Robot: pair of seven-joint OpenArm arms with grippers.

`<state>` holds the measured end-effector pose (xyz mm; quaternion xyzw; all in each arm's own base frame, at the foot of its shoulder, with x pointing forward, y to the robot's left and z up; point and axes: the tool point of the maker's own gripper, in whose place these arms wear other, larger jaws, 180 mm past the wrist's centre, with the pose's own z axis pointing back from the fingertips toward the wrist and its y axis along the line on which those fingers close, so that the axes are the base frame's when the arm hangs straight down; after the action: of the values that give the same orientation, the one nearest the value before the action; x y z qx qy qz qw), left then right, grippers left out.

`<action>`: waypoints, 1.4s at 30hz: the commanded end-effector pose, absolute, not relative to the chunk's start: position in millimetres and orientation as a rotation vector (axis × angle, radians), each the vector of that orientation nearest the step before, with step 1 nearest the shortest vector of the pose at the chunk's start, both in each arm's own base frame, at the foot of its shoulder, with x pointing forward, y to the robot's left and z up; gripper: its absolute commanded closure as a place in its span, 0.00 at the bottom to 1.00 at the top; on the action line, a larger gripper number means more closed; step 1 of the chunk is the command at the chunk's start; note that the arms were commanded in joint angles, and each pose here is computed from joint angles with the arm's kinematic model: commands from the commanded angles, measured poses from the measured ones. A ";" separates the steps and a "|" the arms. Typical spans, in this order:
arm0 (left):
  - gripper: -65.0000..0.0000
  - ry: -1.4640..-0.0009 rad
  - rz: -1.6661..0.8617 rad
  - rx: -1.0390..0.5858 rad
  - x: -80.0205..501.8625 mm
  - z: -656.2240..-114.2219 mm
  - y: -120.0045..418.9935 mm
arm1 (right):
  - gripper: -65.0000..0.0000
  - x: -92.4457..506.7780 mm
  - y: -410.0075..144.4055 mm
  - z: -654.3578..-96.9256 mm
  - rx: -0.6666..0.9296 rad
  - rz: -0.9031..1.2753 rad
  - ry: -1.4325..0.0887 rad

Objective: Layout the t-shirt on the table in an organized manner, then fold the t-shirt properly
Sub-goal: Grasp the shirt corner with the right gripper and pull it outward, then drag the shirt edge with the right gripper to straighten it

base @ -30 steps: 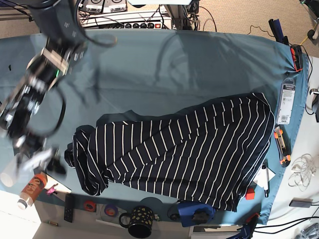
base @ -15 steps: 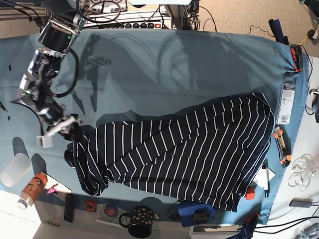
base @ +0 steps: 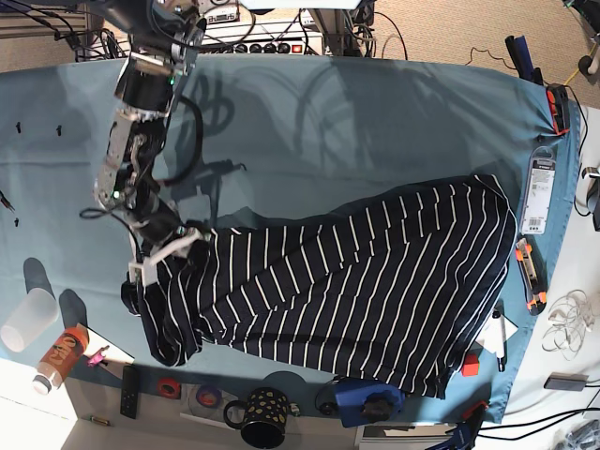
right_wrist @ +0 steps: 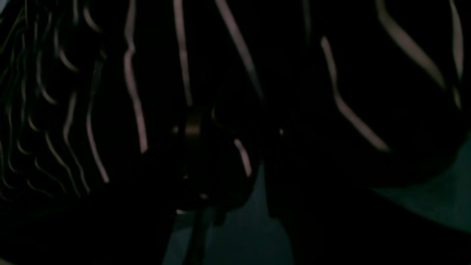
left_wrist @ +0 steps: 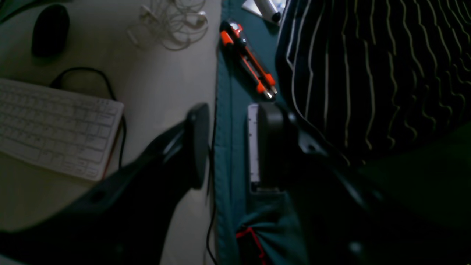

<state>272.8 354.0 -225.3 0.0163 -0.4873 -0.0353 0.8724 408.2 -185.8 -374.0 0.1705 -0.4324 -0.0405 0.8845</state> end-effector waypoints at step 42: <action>0.67 -1.087 -0.095 0.047 279.2 -205.8 355.0 | 1.00 375.9 -224.7 -156.6 0.176 0.143 -1.542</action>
<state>274.8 353.5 -222.1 0.0149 -0.4961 -0.0356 0.8674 375.0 -227.3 -179.7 0.0763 -0.6681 0.0545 0.7381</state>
